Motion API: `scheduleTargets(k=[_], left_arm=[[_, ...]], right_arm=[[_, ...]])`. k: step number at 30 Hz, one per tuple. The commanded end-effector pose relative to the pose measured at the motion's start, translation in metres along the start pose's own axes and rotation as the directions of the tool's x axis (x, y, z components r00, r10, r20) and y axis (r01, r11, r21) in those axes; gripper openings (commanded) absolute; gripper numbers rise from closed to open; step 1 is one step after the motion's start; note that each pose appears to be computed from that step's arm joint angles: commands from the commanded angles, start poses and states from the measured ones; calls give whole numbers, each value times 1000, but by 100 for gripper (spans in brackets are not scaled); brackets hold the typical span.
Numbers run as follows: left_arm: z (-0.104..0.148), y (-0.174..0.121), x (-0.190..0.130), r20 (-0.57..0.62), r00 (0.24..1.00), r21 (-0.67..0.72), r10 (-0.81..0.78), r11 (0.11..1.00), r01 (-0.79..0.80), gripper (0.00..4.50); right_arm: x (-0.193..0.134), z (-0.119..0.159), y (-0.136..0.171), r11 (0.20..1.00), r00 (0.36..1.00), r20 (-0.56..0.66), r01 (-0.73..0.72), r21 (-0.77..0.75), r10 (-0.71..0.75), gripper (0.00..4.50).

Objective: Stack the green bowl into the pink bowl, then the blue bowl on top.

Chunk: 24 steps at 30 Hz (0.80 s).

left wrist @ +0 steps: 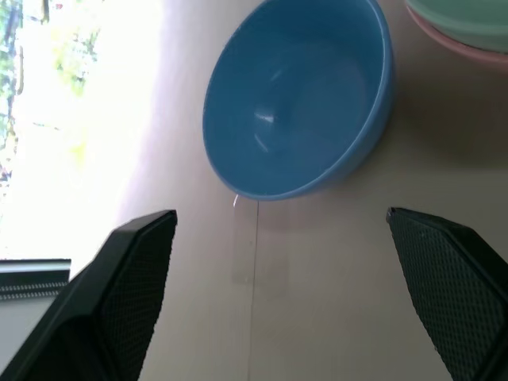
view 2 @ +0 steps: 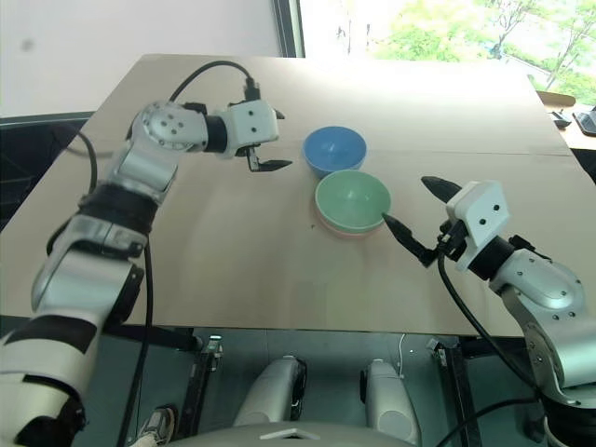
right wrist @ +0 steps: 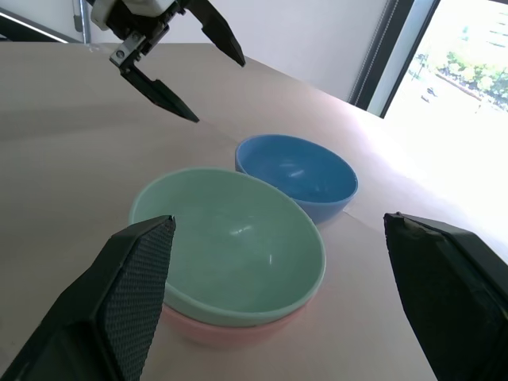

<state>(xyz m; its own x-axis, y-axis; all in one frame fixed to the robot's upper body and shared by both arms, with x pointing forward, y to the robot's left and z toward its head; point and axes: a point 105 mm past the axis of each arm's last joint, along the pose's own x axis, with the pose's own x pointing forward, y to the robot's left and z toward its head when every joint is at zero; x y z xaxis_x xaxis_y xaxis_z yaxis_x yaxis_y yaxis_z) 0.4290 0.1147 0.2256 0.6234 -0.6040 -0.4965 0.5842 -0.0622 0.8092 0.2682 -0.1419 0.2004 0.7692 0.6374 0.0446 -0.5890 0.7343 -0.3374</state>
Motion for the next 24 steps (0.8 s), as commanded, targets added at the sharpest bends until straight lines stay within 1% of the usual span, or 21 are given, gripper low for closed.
scheduleTargets(k=[1,4,9,11,16,19,21,22,23,24], left_arm=[[8,7,9,-18,1000,140,-10,990,12,450],[20,6,25,-11,1000,192,-21,981,22,450],[30,5,40,-35,999,311,-10,950,20,450],[31,5,43,-42,999,316,-11,948,24,450],[23,-5,46,-88,995,344,-53,935,80,450],[20,-10,46,-85,993,331,-79,938,103,370],[23,-14,47,-67,992,322,-103,939,119,287],[24,-15,47,-58,992,316,-111,941,124,253],[25,-15,46,-50,992,310,-118,942,127,206],[26,-15,46,-42,992,302,-120,945,127,181]], right_arm=[[4,12,4,999,999,39,14,-31,-13,442],[7,12,5,999,999,46,25,-26,-24,442],[12,9,4,999,998,49,40,-25,-38,442],[15,8,5,999,998,47,39,-26,-38,442],[19,8,8,999,998,49,37,-29,-36,442],[22,9,10,999,998,54,34,-28,-32,450],[23,8,11,999,998,55,27,-27,-26,450],[24,8,11,999,998,55,23,-28,-22,450],[24,9,12,999,998,56,20,-28,-19,450],[23,9,12,999,998,55,18,-28,-16,450]])
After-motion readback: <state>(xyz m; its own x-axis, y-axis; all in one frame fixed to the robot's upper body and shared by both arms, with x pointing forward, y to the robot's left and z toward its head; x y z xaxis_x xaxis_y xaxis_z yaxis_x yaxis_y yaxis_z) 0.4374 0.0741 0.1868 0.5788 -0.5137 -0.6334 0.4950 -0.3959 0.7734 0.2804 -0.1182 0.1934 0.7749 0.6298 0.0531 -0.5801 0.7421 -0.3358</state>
